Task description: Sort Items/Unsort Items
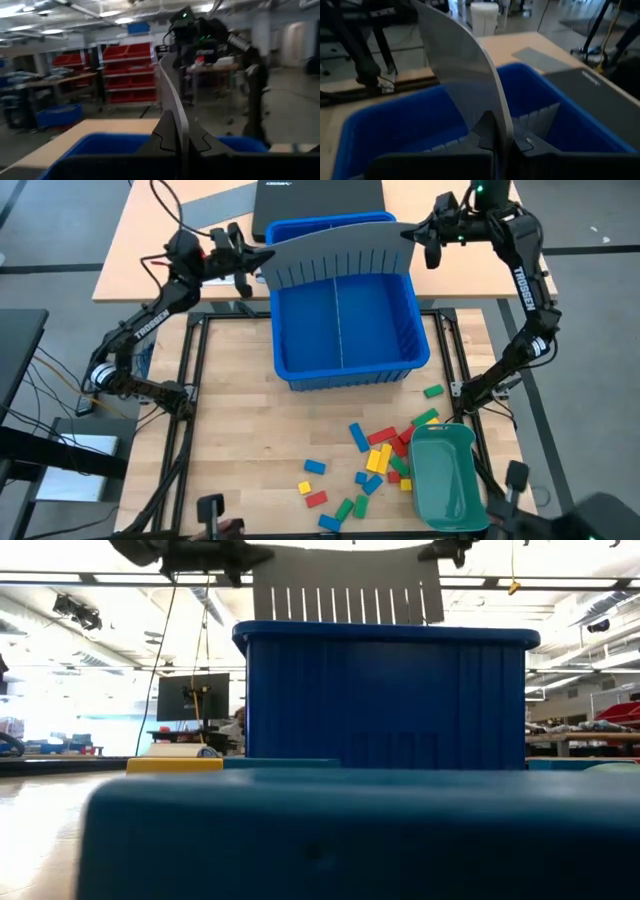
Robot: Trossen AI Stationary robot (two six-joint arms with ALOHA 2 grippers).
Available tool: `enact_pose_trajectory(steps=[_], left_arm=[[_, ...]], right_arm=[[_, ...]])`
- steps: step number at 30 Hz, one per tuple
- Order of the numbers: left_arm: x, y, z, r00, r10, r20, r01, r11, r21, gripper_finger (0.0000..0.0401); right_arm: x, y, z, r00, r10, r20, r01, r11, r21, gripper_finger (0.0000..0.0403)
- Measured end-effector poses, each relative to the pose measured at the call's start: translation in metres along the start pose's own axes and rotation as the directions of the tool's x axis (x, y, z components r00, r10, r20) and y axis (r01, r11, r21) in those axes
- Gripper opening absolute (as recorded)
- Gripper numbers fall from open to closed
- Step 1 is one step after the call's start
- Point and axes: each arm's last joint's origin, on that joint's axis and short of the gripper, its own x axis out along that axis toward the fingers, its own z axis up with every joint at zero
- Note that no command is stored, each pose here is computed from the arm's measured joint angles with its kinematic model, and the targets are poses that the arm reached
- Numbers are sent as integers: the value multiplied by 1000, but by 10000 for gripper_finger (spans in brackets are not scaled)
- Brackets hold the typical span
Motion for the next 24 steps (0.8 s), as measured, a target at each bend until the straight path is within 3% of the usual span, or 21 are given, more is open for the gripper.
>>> enact_pose_trajectory(steps=[7, 12, 24], left_arm=[[7, 9, -32, 998, 23, -66, -25, 1000, -19, 1], [14, 16, -50, 995, 22, -102, -23, 1000, -10, 1], [12, 25, -57, 992, 43, -118, -42, 999, 8, 2]], right_arm=[[16, -16, -27, 998, -19, -66, 21, 999, 27, 2], [16, -21, -32, 996, -40, -81, 43, 999, 29, 1], [13, -24, -34, 996, -44, -81, 46, 998, 32, 1]])
